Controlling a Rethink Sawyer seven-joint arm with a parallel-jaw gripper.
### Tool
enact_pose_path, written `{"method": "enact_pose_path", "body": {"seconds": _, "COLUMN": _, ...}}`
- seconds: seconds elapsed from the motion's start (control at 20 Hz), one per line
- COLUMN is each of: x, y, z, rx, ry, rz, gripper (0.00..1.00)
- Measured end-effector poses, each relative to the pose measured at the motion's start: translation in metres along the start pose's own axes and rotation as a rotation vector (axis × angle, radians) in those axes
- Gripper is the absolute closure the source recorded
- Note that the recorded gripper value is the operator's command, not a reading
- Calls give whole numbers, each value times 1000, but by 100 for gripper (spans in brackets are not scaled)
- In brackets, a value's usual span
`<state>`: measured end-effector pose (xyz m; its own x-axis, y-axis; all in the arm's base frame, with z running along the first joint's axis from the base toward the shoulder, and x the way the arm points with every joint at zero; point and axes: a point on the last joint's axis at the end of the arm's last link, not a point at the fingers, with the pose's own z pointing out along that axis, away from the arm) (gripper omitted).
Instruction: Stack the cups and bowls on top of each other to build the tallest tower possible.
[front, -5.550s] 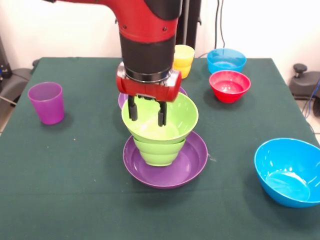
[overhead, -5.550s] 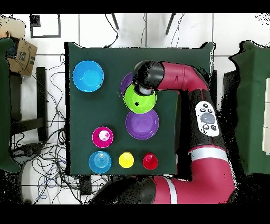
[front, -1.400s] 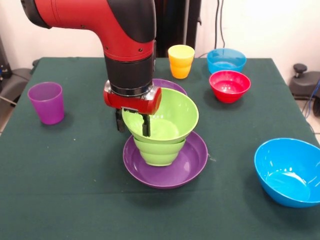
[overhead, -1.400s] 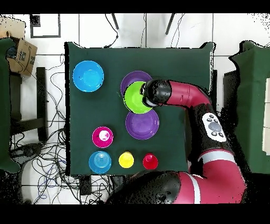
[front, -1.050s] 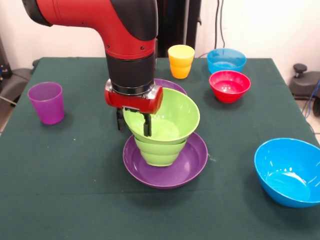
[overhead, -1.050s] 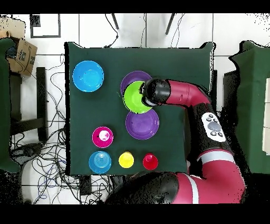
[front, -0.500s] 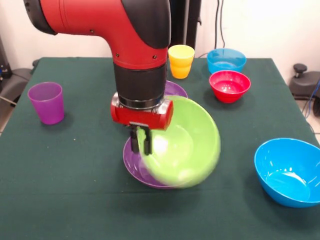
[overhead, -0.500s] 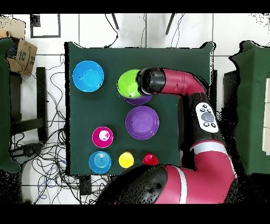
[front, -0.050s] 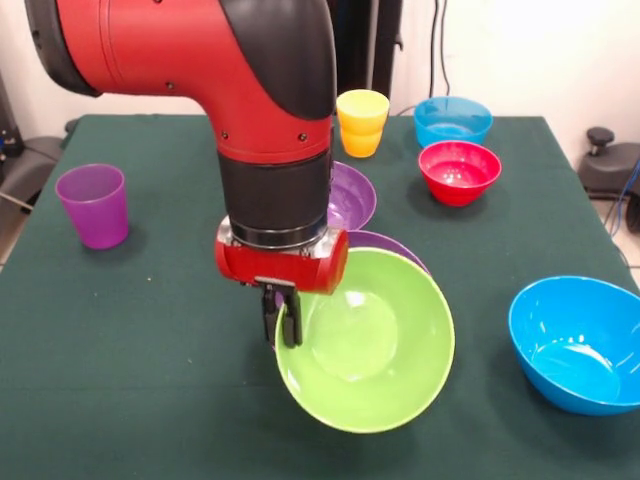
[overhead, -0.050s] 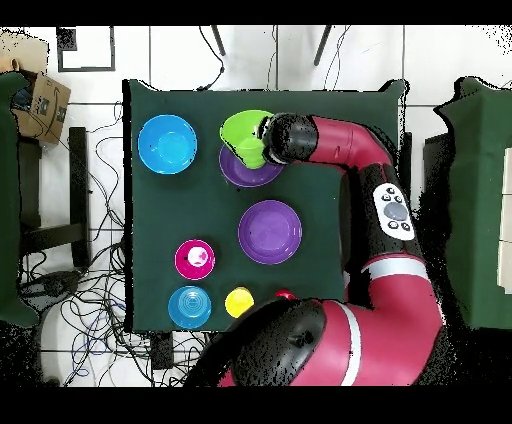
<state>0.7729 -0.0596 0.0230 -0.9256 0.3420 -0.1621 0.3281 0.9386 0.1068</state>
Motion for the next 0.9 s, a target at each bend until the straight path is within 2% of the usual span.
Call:
{"method": "enact_pose_path", "body": {"seconds": 0.35, "x": -4, "y": -2, "z": 6, "rx": -9, "ry": -3, "rz": 9, "gripper": 100}}
{"method": "enact_pose_path", "body": {"seconds": 0.9, "x": -15, "y": 6, "z": 3, "rx": -26, "ry": -27, "rz": 7, "gripper": 100}}
